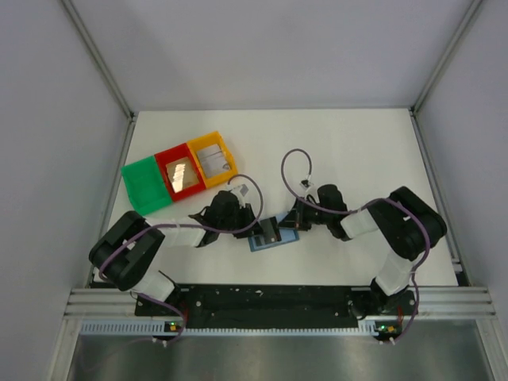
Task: Take the credit cards out of the card holder
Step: Remove the credit card from the card holder.
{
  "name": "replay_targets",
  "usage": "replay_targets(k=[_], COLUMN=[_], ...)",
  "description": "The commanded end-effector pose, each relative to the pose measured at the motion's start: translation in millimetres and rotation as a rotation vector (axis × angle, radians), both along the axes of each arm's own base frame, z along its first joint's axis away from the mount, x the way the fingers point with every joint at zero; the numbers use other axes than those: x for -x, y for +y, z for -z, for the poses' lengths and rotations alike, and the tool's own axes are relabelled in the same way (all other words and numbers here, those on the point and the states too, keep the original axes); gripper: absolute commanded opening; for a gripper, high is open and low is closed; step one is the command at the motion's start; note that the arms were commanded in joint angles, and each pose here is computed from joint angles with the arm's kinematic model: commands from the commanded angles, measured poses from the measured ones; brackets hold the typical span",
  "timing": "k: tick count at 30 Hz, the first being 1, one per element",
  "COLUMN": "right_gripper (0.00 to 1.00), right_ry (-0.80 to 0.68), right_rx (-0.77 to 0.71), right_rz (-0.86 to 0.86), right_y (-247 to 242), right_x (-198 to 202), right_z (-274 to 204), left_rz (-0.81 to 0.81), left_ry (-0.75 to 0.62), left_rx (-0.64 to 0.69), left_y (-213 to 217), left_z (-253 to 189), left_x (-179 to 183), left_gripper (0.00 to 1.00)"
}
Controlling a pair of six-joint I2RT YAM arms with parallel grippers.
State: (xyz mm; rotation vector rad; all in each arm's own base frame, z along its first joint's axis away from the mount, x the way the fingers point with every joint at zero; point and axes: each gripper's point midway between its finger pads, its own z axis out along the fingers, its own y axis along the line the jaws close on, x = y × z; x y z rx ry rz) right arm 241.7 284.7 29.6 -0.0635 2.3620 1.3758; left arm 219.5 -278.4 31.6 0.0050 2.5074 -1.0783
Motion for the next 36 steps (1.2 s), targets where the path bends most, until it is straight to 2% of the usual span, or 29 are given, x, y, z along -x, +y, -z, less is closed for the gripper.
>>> replay_targets(k=[1, 5, 9, 12, 15, 28, 33, 36], right_gripper=[0.00, 0.14, 0.19, 0.16, 0.00, 0.00, 0.00, 0.00], right_ry=[-0.056, -0.028, -0.007, -0.001, -0.002, -0.058, -0.103, -0.132], right_rx=[-0.037, -0.071, -0.075, -0.080, -0.082, -0.078, -0.107, -0.112], right_rz=[-0.077, -0.105, -0.114, -0.125, -0.123, -0.041, -0.008, 0.027], right_y=[8.8, 14.7, 16.9, 19.8, 19.9, -17.0, -18.4, -21.8], right_x=[-6.4, -3.2, -2.5, -2.0, -3.2, -17.3, -18.1, -20.4], right_z=[-20.0, -20.6, -14.7, -13.4, -13.2, -36.5, -62.3, -76.5], left_rz=[0.003, 0.005, 0.006, 0.010, 0.007, -0.025, -0.058, -0.091], left_ry=[0.018, 0.015, 0.016, 0.016, 0.017, 0.031, -0.037, -0.113], left_rx=[-0.070, -0.060, -0.057, -0.055, -0.058, -0.054, 0.010, 0.066], left_y=[13.3, 11.1, 10.8, 9.9, 11.7, 18.2, 12.8, 8.6], left_z=[17.3, 15.5, 15.3, 15.5, 16.4, 21.9, -5.8, -38.2], left_x=[8.9, 7.9, 8.3, 9.2, 9.5, 15.7, 4.0, -8.5], left_gripper=[0.22, 0.22, 0.22, 0.22, 0.22, 0.19, 0.21, 0.27])
